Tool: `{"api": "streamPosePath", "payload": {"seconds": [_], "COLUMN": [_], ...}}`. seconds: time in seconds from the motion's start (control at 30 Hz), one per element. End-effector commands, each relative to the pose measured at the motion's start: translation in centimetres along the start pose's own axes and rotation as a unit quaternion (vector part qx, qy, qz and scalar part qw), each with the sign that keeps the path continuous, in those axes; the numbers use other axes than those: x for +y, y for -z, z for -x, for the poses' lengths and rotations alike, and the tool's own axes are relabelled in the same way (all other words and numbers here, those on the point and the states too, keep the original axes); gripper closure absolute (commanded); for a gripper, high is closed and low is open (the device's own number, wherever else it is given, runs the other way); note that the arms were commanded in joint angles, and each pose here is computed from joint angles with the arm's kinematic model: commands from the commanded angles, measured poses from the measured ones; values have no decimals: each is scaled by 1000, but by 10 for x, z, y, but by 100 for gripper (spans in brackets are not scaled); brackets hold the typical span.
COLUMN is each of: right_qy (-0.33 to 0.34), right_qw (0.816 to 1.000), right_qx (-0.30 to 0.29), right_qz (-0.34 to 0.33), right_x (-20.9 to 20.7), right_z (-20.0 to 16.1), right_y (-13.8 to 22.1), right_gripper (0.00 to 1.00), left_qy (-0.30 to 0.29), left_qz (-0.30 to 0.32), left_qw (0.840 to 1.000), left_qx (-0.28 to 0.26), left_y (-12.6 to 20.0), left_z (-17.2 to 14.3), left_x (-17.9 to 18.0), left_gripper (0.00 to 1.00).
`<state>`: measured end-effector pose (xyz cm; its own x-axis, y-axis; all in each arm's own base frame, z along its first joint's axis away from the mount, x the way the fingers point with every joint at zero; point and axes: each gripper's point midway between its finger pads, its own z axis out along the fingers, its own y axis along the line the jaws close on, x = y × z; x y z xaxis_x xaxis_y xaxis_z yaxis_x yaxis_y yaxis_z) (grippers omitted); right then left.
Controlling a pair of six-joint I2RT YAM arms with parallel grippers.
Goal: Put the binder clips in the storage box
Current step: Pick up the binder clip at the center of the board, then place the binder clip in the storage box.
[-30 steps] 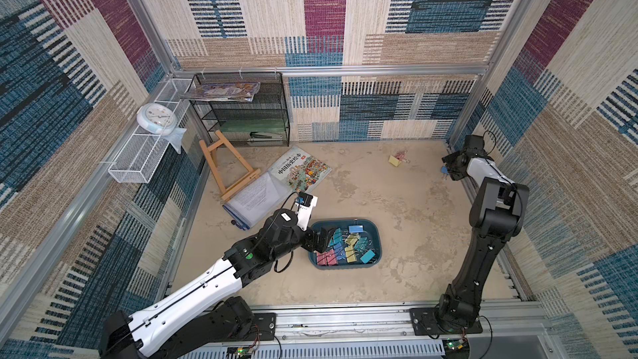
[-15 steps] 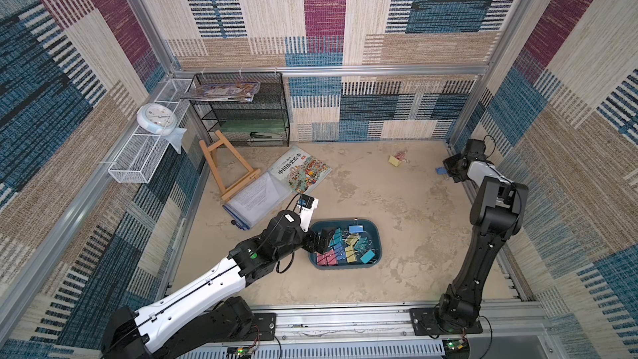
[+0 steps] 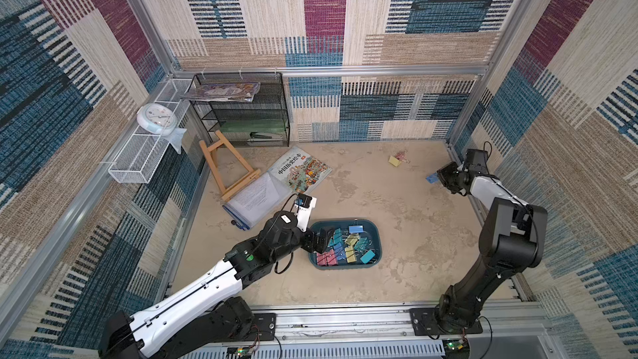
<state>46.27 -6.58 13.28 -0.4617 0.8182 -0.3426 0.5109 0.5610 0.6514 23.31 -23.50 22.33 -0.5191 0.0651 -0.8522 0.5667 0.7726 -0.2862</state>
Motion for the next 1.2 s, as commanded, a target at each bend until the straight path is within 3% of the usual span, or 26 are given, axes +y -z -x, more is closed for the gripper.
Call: {"api": "streamPosePath", "payload": {"seconds": [0.0,0.33,0.47,0.6,0.77,1.17], "right_qy": [56,164,234,324,423,559], "right_qw": [997,964,945,922,872,781], "right_qx": [22,117,151,186,244,229], "right_qz": [53,176,172,101,-15,-156], "right_x": [26,95,104,91,59,37], "right_z": [-29,-174,-223,-257,-295,-324], "right_y": [29,113,141,155,158,124], "right_gripper": [100,100,100,100,100,100], "left_qy": [8,48,60,62,68,71], "left_qz": [-4,6,3,-1,-14,-17], "left_qw": [1000,998,997,997,997,997], "left_qx": [-15,-34,-39,-35,-28,-24], "left_y": [5,13,10,2,-6,-11], "left_z": [6,5,4,4,5,6], "left_x": [-1,6,5,4,-2,-4], "left_gripper": [1,1,1,1,1,1]}}
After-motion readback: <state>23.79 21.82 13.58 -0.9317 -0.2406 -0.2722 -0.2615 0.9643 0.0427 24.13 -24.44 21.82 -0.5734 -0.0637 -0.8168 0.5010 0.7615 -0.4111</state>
